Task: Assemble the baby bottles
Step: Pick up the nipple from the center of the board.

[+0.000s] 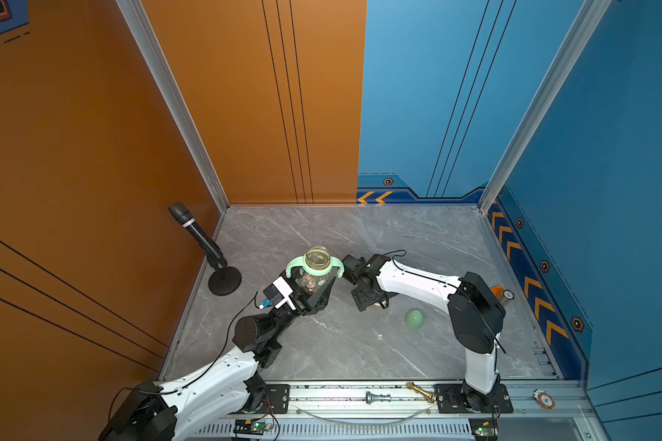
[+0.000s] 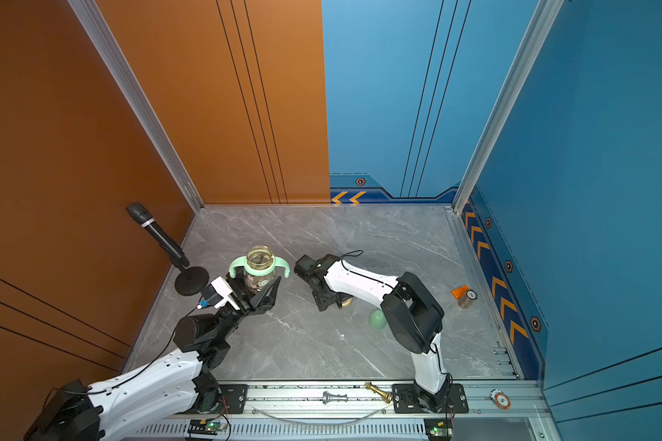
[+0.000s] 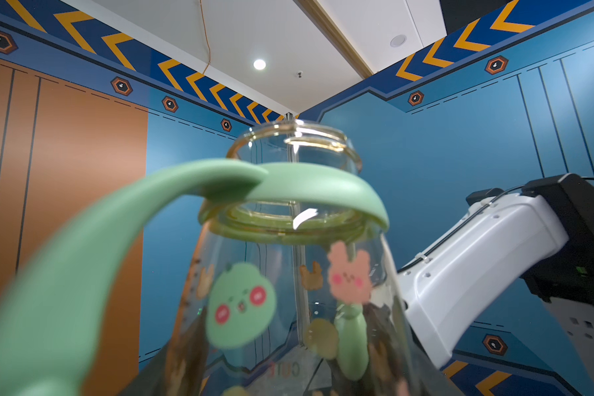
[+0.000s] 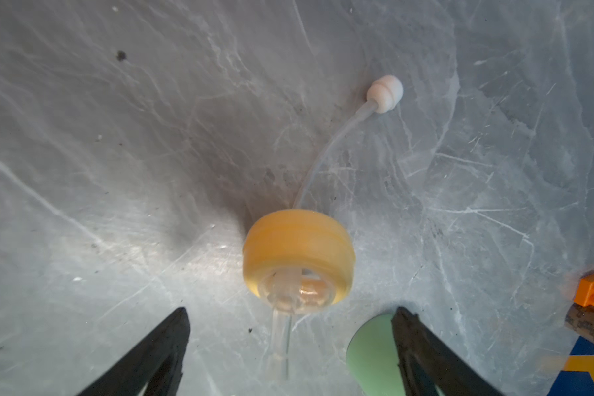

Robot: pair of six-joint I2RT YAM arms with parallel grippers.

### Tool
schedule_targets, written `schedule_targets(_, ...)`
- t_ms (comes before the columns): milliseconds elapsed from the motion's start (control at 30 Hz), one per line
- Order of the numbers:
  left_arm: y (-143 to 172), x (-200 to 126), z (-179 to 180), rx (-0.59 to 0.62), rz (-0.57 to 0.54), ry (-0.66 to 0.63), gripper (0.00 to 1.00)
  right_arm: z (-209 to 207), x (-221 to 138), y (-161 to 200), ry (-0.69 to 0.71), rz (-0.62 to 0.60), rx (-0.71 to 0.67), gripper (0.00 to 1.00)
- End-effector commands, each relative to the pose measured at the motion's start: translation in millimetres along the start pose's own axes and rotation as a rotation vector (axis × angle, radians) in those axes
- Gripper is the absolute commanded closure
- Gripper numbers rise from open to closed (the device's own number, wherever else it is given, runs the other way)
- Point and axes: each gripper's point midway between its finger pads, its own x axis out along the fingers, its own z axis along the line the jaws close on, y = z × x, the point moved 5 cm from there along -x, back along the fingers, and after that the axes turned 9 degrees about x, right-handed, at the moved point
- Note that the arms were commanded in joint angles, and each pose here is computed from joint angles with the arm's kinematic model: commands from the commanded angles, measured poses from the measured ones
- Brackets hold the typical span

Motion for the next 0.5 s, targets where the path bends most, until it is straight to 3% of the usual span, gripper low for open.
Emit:
schedule_targets(0, -5, -5, 6, -0.01, -0.023, -0.041, 0.79, -6, 7, 0, 0.07, -0.051, 0.057, 0.08)
schedule_targets(467, -4, -6, 9, -0.019, -0.019, -0.047, 0.79, -2, 33, -3, 0.037, -0.115, 0.145, 0.19)
